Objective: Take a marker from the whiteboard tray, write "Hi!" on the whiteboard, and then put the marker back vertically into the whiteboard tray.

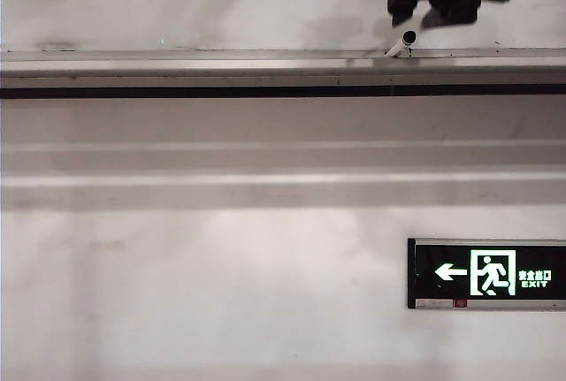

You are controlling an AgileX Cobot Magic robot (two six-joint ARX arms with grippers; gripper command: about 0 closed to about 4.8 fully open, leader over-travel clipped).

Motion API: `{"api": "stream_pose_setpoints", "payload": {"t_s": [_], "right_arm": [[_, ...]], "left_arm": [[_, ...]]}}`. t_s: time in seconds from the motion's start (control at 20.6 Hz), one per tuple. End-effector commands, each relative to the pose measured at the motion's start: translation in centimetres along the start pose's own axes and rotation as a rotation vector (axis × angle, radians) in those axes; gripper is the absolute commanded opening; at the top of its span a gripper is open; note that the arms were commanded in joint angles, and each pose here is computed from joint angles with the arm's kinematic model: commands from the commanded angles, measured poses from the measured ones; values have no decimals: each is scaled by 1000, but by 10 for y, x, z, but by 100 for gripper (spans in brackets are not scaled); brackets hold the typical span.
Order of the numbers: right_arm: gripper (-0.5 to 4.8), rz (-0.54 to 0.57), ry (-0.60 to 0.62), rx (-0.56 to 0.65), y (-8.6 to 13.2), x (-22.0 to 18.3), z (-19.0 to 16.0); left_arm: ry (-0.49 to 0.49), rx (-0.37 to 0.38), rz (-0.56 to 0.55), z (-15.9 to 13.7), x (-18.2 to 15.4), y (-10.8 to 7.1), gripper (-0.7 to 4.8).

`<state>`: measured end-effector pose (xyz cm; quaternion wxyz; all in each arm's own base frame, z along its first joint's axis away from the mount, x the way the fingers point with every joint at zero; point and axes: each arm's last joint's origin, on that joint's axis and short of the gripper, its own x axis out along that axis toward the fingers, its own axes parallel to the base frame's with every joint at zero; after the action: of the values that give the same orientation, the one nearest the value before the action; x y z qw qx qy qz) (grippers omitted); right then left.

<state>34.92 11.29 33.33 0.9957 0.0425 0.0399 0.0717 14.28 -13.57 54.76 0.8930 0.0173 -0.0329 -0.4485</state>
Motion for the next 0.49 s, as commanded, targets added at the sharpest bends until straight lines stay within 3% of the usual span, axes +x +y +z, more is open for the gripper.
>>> {"api": "stream_pose_setpoints", "payload": {"t_s": [0.05, 0.15, 0.19, 0.24, 0.29, 0.49], "right_arm": [[204, 14, -62, 12, 2, -4, 18], [200, 18, -102, 19, 2, -11, 30], [140, 20, -126, 23, 1, -20, 39], [33, 22, -146, 27, 0, -29, 48], [0, 21, -172, 31, -1, -43, 59], [-1, 26, -258, 47, -9, -108, 101]], "left_arm": [[-13, 3, -4, 3, -2, -1, -6], [-10, 3, -4, 2, -2, -1, -6], [-8, 2, -5, 2, -2, -1, -6], [-4, 1, -5, 2, -3, -1, -6], [8, -1, -5, 1, -4, -1, -6], [56, -11, -3, -4, -4, -1, -6]]}}
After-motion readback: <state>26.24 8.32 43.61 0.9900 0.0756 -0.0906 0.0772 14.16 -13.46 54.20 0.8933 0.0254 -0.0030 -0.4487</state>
